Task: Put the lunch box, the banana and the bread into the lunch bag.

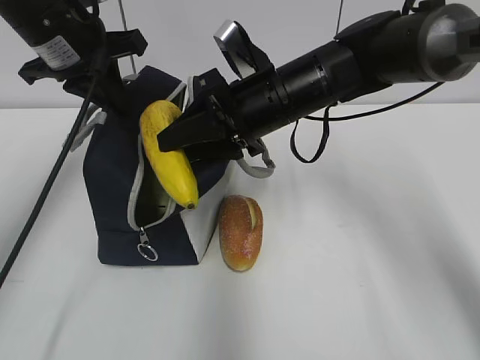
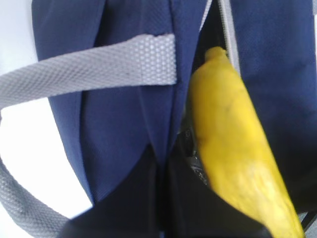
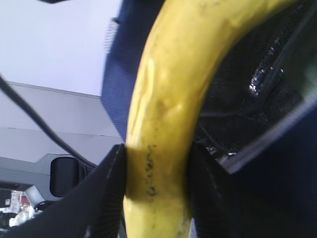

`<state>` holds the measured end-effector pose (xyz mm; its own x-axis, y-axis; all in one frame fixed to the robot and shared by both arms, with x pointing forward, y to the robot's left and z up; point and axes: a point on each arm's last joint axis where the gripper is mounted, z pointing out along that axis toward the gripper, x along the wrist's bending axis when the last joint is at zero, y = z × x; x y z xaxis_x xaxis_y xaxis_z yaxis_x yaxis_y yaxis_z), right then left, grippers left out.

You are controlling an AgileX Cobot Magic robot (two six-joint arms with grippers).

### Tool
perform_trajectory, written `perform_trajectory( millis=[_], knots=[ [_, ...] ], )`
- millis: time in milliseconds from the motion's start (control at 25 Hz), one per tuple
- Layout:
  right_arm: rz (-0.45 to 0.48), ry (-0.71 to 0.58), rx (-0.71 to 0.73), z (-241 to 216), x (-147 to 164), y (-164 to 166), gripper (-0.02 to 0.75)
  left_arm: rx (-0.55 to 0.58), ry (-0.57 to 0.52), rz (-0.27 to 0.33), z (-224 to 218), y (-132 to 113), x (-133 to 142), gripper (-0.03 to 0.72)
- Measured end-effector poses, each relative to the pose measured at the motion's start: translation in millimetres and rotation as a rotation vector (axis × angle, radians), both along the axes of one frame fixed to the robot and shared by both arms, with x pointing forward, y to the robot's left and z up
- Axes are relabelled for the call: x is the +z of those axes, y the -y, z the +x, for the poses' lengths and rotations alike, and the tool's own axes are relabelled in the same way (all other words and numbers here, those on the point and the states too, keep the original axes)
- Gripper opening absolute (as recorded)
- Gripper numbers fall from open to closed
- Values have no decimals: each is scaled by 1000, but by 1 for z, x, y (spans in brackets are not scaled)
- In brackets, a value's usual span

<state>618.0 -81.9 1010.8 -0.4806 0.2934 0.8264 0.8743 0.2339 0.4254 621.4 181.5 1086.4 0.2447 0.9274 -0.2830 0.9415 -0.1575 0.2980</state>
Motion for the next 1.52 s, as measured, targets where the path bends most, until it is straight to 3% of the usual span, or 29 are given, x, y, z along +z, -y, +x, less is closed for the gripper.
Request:
perform_trajectory(
  millis=[280, 640, 1360, 1520],
  knots=[
    [9, -86, -37, 5, -4, -2, 298, 0, 0, 0, 0, 0, 0, 0],
    [14, -48, -177, 24, 12, -4, 298, 0, 0, 0, 0, 0, 0, 0],
    [-59, -192, -269, 37, -28, -5, 299, 0, 0, 0, 0, 0, 0, 0],
    [-63, -200, -272, 37, -31, -5, 347, 0, 0, 0, 0, 0, 0, 0]
  ],
)
